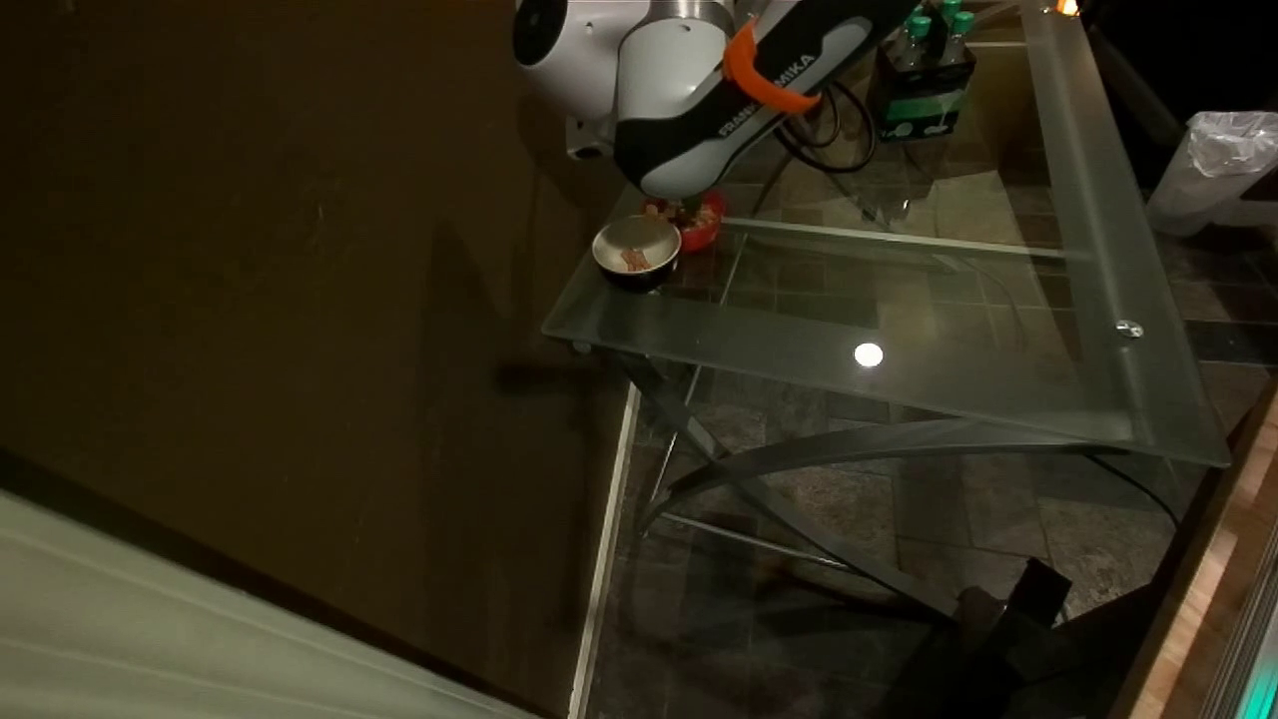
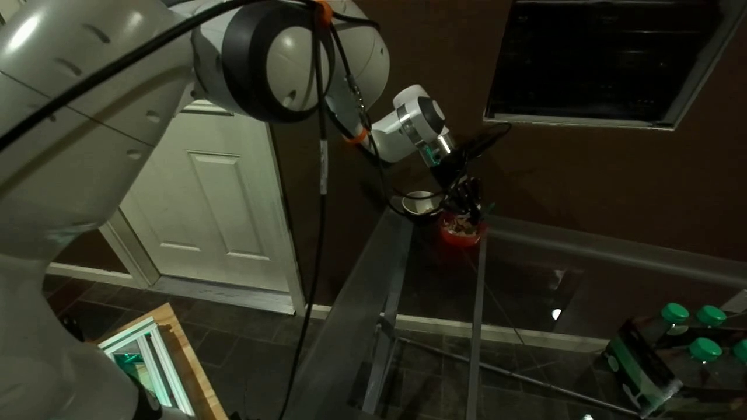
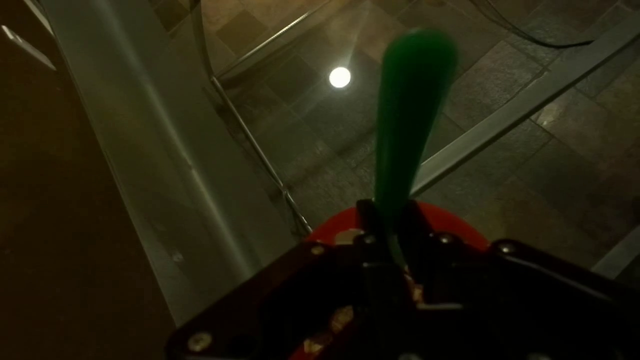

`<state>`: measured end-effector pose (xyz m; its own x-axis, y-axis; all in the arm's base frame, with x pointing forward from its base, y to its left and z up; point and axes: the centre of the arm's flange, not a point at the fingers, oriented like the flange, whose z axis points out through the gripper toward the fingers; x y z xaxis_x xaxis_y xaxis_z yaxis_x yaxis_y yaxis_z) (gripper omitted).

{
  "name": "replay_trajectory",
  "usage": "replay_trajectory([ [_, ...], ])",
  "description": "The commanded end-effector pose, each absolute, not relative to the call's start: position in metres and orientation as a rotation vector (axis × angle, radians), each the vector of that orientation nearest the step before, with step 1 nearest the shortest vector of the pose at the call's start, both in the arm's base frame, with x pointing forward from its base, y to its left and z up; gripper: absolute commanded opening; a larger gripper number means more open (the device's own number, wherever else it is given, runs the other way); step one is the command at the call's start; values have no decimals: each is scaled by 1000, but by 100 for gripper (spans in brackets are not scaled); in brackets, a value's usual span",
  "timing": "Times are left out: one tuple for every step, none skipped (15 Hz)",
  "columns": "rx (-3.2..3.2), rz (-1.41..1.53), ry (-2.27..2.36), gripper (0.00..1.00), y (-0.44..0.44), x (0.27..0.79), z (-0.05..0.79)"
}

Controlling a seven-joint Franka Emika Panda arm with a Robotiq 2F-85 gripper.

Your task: Pick up the spoon, scoop some content from the red bowl, place it in the black bowl and place the spoon in the red bowl

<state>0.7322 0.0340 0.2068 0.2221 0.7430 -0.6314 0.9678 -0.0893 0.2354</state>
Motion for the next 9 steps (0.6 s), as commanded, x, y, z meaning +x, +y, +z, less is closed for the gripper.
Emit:
replay_trajectory([
  [1894, -459, 1615, 4, 26, 742, 202],
  [1884, -453, 1617, 4, 22, 742, 203],
  [1884, -446, 1623, 4, 19, 742, 203],
  [1872, -438, 1626, 4, 16, 742, 204],
  [1853, -425, 1644, 4, 14, 742, 204],
  [1842, -413, 1677, 4, 13, 742, 204],
  [1824, -398, 1701, 4, 12, 743, 202],
  [1817, -381, 1723, 4, 12, 744, 201],
  [1806, -363, 1746, 4, 11, 745, 200],
])
